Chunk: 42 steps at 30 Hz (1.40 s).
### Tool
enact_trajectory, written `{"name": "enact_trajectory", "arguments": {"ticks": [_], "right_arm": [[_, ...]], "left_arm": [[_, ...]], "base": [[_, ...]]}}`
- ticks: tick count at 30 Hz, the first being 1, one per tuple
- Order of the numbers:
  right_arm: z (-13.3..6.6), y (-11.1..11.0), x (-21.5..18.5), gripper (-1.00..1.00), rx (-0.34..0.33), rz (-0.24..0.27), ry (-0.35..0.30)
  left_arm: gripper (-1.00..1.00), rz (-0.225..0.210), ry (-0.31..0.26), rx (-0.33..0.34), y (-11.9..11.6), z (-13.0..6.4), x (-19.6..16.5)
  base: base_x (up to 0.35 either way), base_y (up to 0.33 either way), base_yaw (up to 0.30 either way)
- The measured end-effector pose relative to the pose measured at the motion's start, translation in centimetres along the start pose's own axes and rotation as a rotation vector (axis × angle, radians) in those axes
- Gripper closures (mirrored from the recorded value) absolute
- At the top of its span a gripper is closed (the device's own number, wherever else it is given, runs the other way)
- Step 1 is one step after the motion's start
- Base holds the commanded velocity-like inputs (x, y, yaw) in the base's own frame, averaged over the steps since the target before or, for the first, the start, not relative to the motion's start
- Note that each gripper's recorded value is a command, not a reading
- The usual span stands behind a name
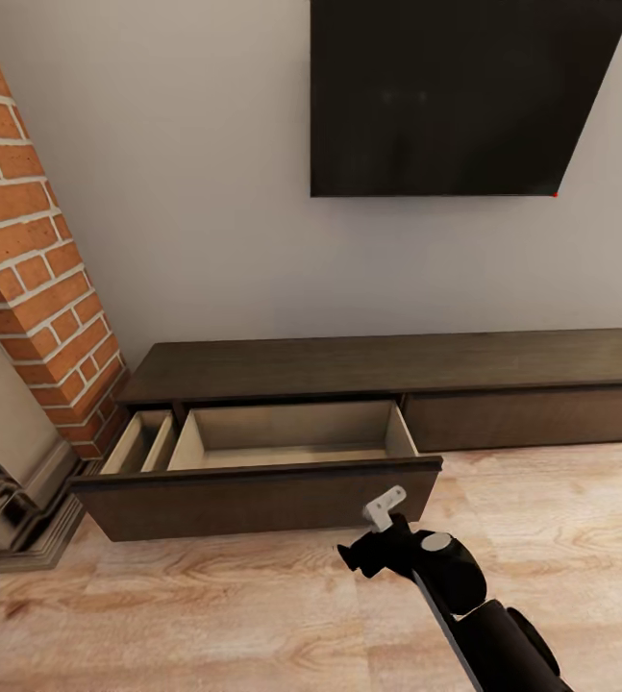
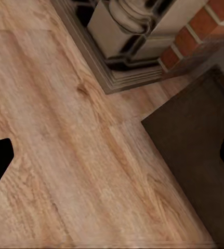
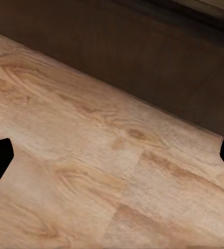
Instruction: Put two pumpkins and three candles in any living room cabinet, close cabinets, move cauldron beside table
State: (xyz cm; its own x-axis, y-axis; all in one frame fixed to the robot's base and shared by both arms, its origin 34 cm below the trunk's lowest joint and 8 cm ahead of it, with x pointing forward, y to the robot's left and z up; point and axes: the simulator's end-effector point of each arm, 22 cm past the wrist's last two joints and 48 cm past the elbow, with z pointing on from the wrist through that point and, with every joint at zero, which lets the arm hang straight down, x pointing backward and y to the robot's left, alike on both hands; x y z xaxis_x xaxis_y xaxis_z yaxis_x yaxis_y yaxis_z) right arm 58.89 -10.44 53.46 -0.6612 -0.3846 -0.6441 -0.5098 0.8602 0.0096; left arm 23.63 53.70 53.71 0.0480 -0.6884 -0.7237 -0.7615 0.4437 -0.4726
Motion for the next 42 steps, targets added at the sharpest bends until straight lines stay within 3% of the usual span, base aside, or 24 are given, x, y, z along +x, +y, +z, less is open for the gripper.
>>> {"name": "enact_trajectory", "arguments": {"ticks": [4, 7, 9, 13, 17, 20, 21, 24, 26, 32, 42], "right_arm": [[2.6, -0.6, 0.8, -1.0, 0.009, 0.075, -0.032], [5.1, -0.6, 1.6, -1.0, 0.026, 0.139, -0.081], [6.8, -0.6, 2.5, -1.0, 0.064, 0.167, -0.115], [9.6, -0.6, 5.2, -1.0, 0.159, 0.216, -0.161], [11.7, -1.2, 5.8, -1.0, 0.203, 0.285, -0.204], [12.9, -1.9, 7.0, -1.0, 0.222, 0.394, -0.208], [13.0, -2.4, 7.3, -1.0, 0.239, 0.457, -0.231], [12.8, -3.8, 8.0, -1.0, 0.292, 0.567, -0.295], [12.9, -4.0, 8.8, -1.0, 0.304, 0.583, -0.285], [13.4, -7.1, 5.0, -1.0, 0.331, 0.583, -0.343], [14.7, -7.7, 3.6, -1.0, 0.321, 0.552, -0.388]], "left_arm": [[-1.0, -0.024, 0.125, 0.049, -3.2, 1.0, 4.6], [-1.0, -0.023, 0.214, 0.033, -4.4, 1.4, 8.3], [-1.0, -0.018, 0.276, 0.016, -5.2, 1.4, 11.0], [-1.0, 0.003, 0.384, 0.053, -8.4, 1.1, 15.8], [-1.0, 0.013, 0.422, 0.079, -9.8, 0.8, 17.4], [-1.0, 0.011, 0.435, 0.087, -10.1, 0.7, 17.9], [-1.0, 0.013, 0.438, 0.085, -10.1, 0.6, 18.0], [-1.0, 0.017, 0.449, 0.083, -10.2, 0.5, 18.4], [-1.0, 0.009, 0.453, 0.085, -10.3, 0.4, 18.5], [-1.0, 0.003, 0.496, 0.092, -10.1, 0.3, 19.2], [-1.0, 0.001, 0.479, 0.057, -7.0, 1.4, 19.7]], "base": [[0.0, 0.0, 0.0], [0.0, 0.0, 0.0], [0.0, 0.0, 0.0], [0.0, 0.0, 0.0], [0.0, 0.0, 0.0], [0.0, 0.0, 0.0], [0.0, 0.0, 0.0], [0.0, 0.0, 0.0], [0.0, 0.0, 0.0], [0.0, 0.0, 0.0], [0.0, 0.0, -0.015]]}}
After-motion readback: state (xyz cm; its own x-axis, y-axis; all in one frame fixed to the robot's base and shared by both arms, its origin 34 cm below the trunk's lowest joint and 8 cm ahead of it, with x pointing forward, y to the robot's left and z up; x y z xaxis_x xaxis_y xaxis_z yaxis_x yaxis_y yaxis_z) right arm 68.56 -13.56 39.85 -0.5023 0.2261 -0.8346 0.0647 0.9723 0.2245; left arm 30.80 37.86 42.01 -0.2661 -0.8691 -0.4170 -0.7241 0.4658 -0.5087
